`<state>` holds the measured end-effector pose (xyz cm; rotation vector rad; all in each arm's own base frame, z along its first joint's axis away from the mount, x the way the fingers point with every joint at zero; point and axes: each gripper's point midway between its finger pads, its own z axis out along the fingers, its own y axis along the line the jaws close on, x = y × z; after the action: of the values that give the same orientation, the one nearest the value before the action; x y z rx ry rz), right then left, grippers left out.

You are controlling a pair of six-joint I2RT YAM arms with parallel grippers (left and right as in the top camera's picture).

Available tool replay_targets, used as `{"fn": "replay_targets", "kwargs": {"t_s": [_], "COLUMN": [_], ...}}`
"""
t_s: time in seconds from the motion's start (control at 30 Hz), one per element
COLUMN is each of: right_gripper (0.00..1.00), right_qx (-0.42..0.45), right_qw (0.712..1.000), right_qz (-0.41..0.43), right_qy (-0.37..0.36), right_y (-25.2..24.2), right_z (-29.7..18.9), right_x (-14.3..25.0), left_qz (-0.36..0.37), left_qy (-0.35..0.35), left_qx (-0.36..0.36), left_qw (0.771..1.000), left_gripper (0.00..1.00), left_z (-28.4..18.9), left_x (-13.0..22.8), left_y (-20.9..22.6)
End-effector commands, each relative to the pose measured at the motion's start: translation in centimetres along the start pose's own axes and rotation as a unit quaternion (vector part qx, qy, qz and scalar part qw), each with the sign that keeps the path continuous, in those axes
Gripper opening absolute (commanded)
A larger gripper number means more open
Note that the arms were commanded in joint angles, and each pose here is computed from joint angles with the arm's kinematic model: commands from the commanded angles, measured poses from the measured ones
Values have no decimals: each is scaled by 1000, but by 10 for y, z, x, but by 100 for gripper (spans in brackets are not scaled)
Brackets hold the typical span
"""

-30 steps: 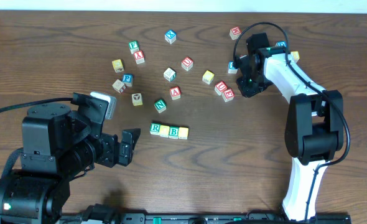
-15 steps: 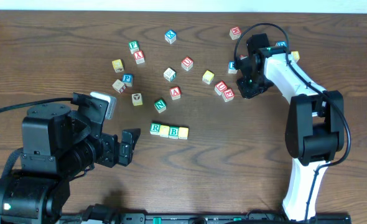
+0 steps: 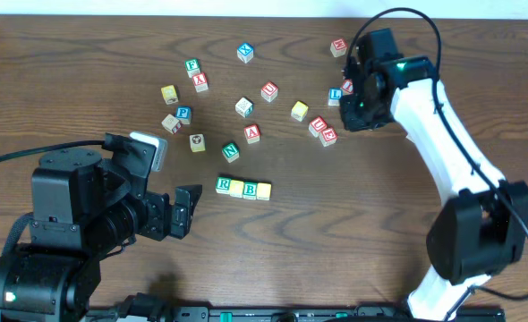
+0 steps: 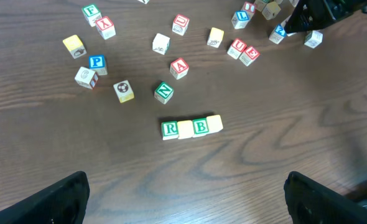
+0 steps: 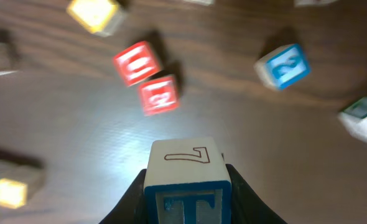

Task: Spell out ROBOT
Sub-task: 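Carry the T block to the right of the O block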

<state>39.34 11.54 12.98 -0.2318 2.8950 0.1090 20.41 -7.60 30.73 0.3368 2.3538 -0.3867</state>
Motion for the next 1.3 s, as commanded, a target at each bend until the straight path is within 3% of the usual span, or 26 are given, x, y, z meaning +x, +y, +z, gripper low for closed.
{"fn": "replay_targets", "kwargs": {"t_s": [0.0, 0.23, 0.5, 1.03, 1.27], "right_gripper": [6, 8, 10, 3, 7], "right_qx": [-14, -20, 51, 73, 61], "right_qw": [999, 1000, 998, 993, 994], "right_qz": [50, 9, 20, 89, 86], "right_qy": [-7, 16, -13, 1, -6], "right_y": [32, 100, 131, 125, 136], "right_z": [-17, -10, 4, 82, 96], "right_x": [5, 37, 62, 125, 140], "left_qz": [1, 1, 1, 1, 1], "left_qy": [-2, -2, -2, -2, -2], "left_qx": [4, 4, 4, 4, 4], "left_qw": [1000, 1000, 1000, 1000, 1000], "left_gripper": [98, 98, 98, 98, 98], "left_z": [-1, -1, -1, -1, -1], "left_x": [0, 0, 0, 0, 0], "left_y": [-1, -1, -1, -1, -1]}}
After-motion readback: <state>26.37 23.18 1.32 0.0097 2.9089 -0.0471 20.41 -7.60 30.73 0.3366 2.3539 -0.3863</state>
